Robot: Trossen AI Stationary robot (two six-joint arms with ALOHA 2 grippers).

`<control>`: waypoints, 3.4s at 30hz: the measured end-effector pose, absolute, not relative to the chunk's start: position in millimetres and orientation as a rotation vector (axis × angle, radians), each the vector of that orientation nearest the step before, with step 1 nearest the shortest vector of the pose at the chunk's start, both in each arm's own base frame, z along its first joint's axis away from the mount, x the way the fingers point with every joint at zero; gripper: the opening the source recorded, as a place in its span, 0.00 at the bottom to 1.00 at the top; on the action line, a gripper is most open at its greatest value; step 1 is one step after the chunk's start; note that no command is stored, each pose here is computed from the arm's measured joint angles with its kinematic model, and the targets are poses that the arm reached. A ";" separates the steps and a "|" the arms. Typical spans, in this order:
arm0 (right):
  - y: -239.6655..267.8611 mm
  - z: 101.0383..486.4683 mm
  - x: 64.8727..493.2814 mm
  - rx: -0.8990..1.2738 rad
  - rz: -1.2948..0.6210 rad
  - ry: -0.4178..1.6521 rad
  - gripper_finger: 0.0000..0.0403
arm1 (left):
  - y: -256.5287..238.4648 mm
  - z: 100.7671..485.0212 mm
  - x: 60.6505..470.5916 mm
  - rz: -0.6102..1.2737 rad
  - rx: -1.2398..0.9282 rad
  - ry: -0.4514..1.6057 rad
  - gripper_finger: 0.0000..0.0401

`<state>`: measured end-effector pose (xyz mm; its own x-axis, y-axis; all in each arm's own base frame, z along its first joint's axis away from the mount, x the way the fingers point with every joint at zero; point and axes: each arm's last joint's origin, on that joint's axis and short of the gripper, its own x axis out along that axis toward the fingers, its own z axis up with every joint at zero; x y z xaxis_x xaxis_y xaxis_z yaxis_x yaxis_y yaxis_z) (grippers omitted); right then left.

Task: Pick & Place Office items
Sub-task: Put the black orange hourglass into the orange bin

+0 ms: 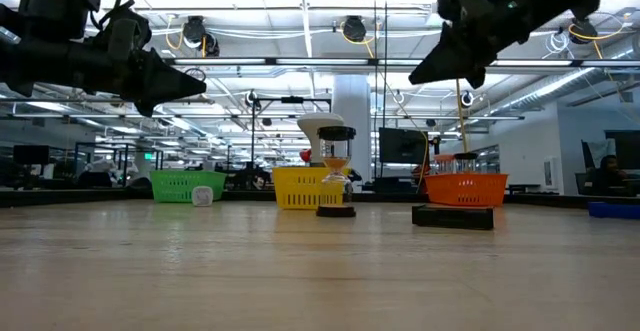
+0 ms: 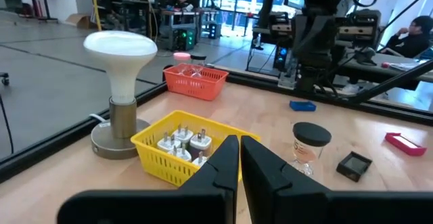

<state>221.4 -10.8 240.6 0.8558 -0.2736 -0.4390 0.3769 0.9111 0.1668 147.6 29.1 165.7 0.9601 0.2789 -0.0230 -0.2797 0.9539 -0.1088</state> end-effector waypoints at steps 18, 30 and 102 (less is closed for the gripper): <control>9.6 255.3 241.2 0.213 -0.157 0.261 0.00 | 29.1 165.7 147.5 0.284 -0.111 0.007 0.04; 23.0 279.2 270.5 0.151 -0.315 0.535 0.21 | 29.2 165.7 147.5 0.286 -0.110 0.007 0.04; 9.4 274.3 301.7 0.157 -0.454 0.725 0.50 | 29.1 165.9 147.7 0.285 -0.110 0.007 0.04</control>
<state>301.7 9.4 274.3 0.6570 -0.3454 -0.6701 0.4519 0.8919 -0.0167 147.7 29.1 165.9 0.9597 0.2800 -0.0223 -0.2807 0.9538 -0.1074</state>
